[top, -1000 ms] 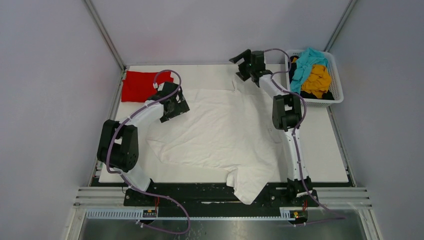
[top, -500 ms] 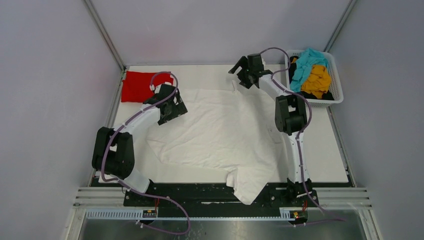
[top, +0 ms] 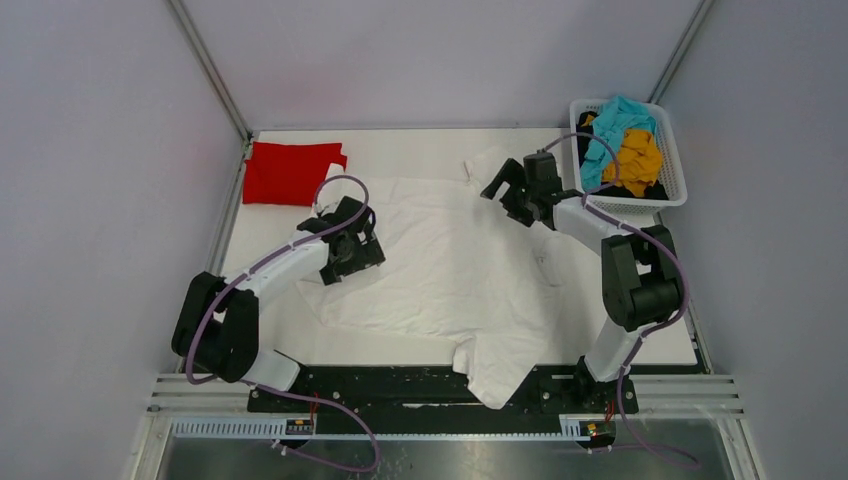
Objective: Fold and stack the t-shirts
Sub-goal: Flatten out the tshirt
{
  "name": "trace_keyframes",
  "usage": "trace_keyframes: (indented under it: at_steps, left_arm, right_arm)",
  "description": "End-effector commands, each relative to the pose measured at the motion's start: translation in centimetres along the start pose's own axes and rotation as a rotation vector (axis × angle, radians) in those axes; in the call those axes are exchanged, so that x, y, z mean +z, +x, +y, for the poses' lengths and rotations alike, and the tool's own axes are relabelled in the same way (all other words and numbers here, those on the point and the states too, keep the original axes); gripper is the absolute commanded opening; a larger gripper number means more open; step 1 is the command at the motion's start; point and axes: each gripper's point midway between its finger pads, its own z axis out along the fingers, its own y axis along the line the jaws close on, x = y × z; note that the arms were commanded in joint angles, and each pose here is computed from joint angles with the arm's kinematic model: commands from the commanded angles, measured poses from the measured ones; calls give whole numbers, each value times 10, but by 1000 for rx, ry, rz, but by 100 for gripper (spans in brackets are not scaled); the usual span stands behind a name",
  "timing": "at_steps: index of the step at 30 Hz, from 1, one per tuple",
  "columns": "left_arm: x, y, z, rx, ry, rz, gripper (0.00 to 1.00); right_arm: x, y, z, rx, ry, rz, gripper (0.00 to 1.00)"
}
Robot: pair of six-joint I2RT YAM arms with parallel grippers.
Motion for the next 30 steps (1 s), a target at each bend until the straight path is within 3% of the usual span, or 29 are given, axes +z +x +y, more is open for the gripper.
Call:
trace_keyframes:
  at_steps: [1,6,12,23,30]
  left_arm:
    - [5,27,45,-74,-159,27,99]
    - [11,35,72,-126,-256,-14,99]
    - [13,38,112,-208,-410,-67,99]
    - [-20,38,197,-579,-595,-190,99]
    - [-40,19,183,-620,-432,-278,99]
  right_arm:
    - [-7,32,-28,-17,18,53,99]
    - [-8,58,-55,-24,71,125,100]
    - [-11,53,-62,-17,79,114,99]
    - [-13,50,-102,48,168,132,99]
    - [-18,46,-96,40,136,131,100]
